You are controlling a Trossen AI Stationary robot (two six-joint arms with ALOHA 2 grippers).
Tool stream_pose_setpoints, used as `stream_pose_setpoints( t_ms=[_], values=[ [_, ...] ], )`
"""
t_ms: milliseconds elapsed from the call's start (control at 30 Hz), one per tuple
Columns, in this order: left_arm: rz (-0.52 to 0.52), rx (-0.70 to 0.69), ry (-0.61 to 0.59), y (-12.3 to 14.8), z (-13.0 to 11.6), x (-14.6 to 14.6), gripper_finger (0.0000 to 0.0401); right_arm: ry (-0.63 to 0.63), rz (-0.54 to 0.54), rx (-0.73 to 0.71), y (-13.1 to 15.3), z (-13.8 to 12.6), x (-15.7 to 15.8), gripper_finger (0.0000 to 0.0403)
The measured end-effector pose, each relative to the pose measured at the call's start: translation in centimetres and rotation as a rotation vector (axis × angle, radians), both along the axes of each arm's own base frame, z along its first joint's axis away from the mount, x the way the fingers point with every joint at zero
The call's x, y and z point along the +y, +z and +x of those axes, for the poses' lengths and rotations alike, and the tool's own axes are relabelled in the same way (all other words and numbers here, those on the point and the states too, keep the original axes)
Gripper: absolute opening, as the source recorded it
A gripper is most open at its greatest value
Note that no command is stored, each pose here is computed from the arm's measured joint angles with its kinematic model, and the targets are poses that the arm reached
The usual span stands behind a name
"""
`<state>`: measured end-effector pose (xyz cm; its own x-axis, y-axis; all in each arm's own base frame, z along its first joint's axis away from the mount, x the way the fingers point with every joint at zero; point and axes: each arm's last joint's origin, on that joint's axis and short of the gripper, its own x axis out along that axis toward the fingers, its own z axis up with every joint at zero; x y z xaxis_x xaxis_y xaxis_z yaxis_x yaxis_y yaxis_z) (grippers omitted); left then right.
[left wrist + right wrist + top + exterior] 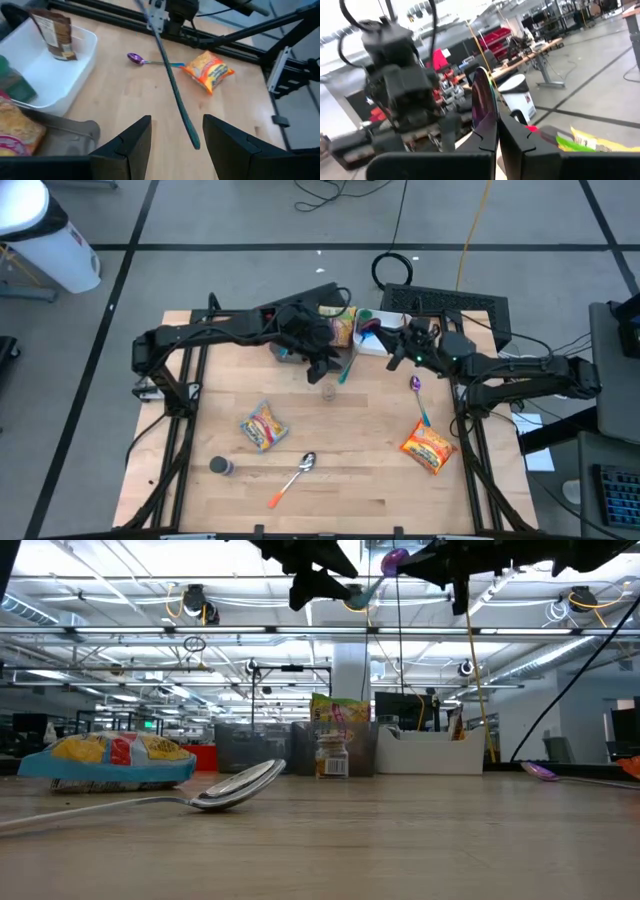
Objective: Pick & Place Food Item
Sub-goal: Put the bottom purple and blue spoon into the left black bin
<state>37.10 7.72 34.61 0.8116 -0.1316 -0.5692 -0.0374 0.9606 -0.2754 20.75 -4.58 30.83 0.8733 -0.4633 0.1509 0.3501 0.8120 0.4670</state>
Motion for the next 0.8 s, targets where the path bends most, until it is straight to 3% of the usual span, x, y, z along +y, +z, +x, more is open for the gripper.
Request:
stream_pose_setpoints(
  t_ms=[800],
  values=[
    [-0.129,-0.023,-0.032,-1.8,2.1,0.2,0.0186,-0.011,-0.048,-0.075,0.8,-0.2,0.0,0.0]
  ],
)
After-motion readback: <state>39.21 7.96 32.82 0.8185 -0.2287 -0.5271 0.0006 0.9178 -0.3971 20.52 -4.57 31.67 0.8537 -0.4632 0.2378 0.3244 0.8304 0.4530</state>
